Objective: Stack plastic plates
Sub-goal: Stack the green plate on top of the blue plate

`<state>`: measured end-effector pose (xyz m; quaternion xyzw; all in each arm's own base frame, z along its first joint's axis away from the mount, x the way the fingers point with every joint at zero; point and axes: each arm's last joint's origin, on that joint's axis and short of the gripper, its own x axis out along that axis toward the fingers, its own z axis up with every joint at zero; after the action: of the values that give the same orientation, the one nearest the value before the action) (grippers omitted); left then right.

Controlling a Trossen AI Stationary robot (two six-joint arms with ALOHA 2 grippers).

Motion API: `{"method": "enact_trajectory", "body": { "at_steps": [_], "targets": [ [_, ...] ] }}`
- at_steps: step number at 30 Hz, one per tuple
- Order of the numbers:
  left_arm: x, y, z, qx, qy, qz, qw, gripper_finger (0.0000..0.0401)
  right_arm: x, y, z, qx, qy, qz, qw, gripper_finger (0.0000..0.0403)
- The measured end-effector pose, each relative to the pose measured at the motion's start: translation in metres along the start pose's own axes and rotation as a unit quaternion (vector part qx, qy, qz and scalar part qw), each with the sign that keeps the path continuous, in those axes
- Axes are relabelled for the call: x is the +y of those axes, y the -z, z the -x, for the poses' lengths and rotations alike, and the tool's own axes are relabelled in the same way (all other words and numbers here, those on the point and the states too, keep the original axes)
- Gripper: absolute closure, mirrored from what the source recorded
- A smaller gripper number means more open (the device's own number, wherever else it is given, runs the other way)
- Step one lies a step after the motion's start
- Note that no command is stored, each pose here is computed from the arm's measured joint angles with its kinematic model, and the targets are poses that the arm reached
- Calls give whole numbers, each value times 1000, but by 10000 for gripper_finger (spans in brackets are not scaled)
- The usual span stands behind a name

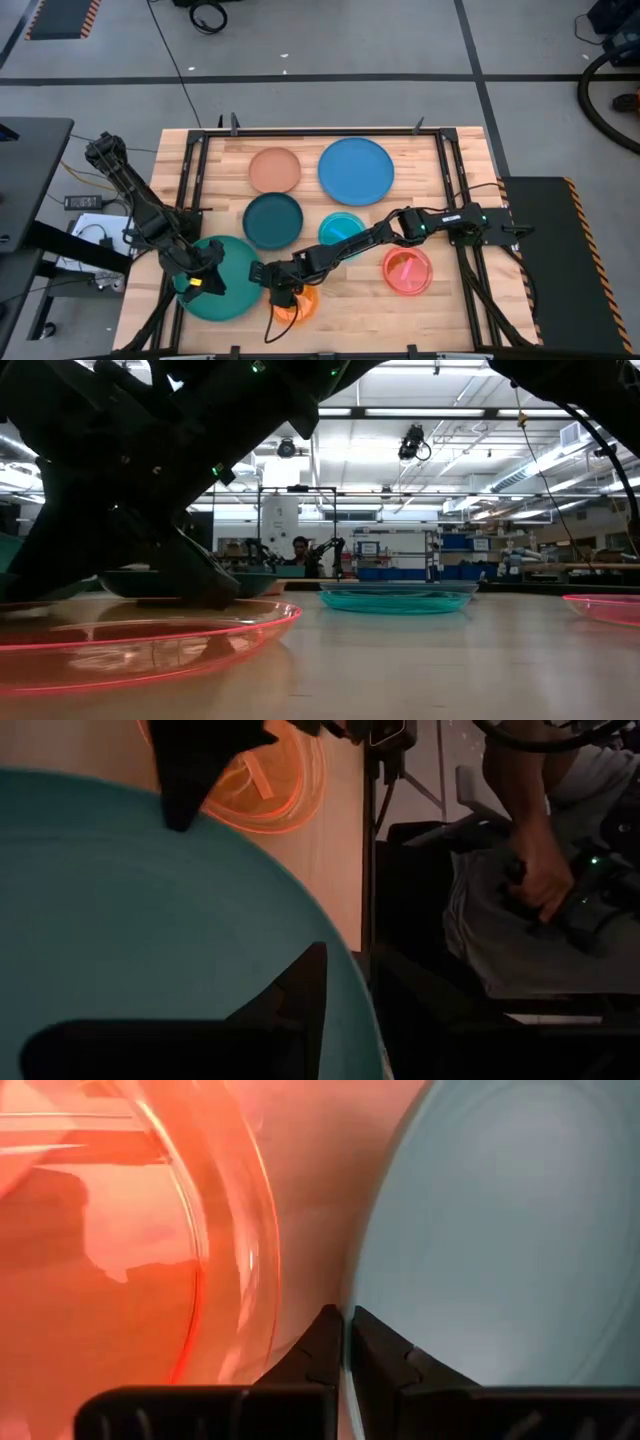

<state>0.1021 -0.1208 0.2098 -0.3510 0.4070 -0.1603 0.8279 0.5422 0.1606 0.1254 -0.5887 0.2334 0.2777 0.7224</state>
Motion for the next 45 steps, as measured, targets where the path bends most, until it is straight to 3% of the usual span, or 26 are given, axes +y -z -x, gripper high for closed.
{"method": "enact_trajectory", "body": {
  "at_steps": [7,16,24,29,34,45],
  "targets": [
    [0,0,0,-1,1,-5,1000,314,1,-16,2,3,30,49,998,381],
    [-14,-7,2,-42,71,-52,995,314,4,-26,4,68,51,60,995,381],
    [-12,-10,2,-75,43,-65,994,315,5,-31,15,83,27,30,996,382],
    [-16,-27,12,-103,-25,-107,989,315,-5,-33,37,72,-3,-21,997,382],
    [-21,-48,31,-135,-123,-146,972,315,-8,-29,57,107,-44,-58,992,382],
    [-2,-59,43,-137,-254,-140,947,315,-17,-4,93,191,-100,-160,963,382]
  ]
}}
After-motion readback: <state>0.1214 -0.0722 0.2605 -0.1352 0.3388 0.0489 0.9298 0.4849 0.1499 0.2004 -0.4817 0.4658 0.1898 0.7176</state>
